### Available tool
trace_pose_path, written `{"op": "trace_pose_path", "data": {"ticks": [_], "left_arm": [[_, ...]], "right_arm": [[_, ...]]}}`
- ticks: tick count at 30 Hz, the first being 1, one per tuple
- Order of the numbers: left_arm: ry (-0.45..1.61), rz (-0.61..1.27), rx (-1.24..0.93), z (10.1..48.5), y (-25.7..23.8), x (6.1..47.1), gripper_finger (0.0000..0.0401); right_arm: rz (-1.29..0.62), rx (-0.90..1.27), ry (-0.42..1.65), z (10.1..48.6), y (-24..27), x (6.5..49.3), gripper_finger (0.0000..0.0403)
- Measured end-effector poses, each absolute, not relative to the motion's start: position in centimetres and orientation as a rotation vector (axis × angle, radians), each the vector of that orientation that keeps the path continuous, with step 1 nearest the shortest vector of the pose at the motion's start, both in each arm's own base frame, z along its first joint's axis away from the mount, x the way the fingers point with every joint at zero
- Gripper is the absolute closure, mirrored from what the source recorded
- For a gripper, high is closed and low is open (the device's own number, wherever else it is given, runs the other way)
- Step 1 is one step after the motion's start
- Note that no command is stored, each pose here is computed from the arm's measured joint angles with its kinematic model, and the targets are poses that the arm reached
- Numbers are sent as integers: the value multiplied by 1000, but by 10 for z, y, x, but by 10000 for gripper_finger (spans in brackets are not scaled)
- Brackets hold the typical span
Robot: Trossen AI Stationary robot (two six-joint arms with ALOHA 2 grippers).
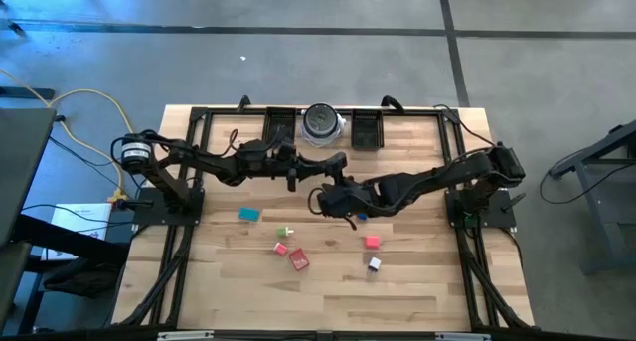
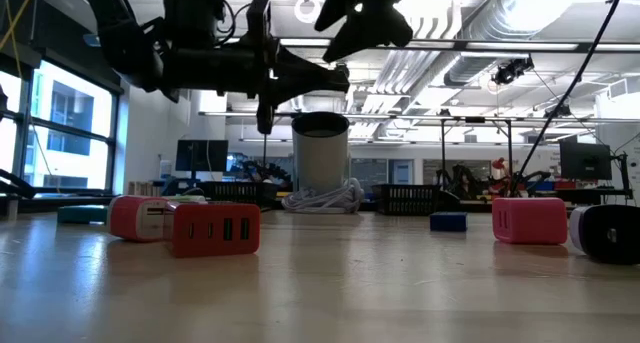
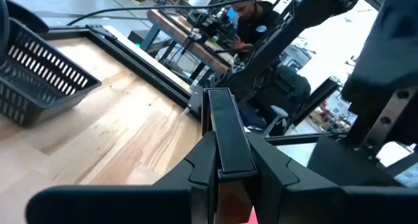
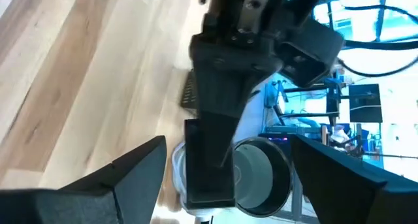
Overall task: Pick & Place Office items
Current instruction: Put the black timer into the left black basket
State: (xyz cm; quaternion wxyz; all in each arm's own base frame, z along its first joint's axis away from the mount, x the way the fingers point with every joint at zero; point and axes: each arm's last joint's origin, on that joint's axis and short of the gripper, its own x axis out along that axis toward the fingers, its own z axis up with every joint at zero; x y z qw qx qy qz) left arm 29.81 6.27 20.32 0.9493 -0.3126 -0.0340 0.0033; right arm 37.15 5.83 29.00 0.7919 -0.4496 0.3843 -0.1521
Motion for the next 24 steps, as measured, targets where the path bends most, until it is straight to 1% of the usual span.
{"op": "trace_pose_path", "data": {"ticks": [10, 20, 24], "left_arm": [[-59, -45, -621, 205, 76, 294, 350], [-80, -121, -477, 225, 79, 282, 350], [-46, -117, -395, 237, 72, 273, 350]], "right_arm": [[-330, -844, 779, 314, 73, 344, 93], [-365, -639, 809, 336, 71, 302, 97], [-357, -582, 836, 335, 70, 296, 97]]}}
